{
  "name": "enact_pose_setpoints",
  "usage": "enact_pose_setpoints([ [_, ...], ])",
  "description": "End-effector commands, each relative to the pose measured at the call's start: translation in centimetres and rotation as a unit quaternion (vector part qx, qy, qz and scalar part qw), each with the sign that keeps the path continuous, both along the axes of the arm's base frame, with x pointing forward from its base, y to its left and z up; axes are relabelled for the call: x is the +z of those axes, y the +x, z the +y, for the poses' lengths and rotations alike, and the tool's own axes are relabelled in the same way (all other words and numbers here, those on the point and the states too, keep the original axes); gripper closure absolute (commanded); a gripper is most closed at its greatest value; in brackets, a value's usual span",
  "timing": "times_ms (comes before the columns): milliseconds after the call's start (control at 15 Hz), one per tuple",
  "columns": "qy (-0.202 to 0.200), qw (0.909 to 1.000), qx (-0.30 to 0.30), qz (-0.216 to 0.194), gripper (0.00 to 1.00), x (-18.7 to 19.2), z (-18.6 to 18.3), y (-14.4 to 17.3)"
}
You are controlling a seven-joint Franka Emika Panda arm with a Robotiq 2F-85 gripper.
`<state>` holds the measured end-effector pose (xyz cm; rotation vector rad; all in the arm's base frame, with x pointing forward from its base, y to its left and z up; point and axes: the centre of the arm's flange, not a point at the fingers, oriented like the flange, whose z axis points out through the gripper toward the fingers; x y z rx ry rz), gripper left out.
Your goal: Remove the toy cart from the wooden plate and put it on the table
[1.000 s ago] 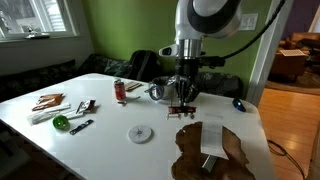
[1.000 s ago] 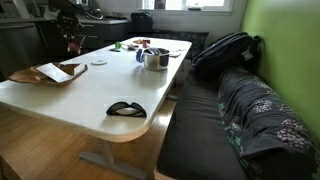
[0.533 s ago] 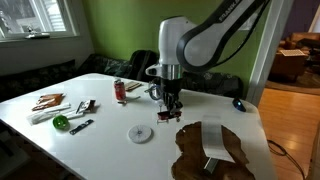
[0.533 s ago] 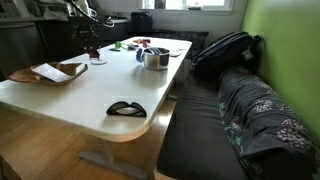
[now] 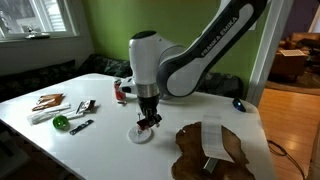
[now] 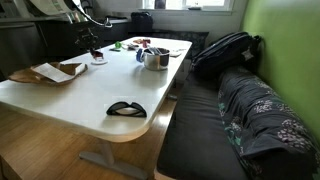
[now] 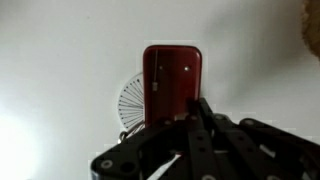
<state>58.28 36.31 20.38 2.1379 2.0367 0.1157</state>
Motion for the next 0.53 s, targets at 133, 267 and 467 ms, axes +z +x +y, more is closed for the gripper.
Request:
enact_pose_setpoints([
  [133,-0.048,0.9985,0.017,-0.019,0.99,-0.8,2.3,1.2],
  [267,-0.058,0.9979,0.018,-0.022,0.99,-1.2,2.2,1.4],
  [467,-0.057,0.998,0.019,-0.018,0.99,-2.1,2.1,1.8],
])
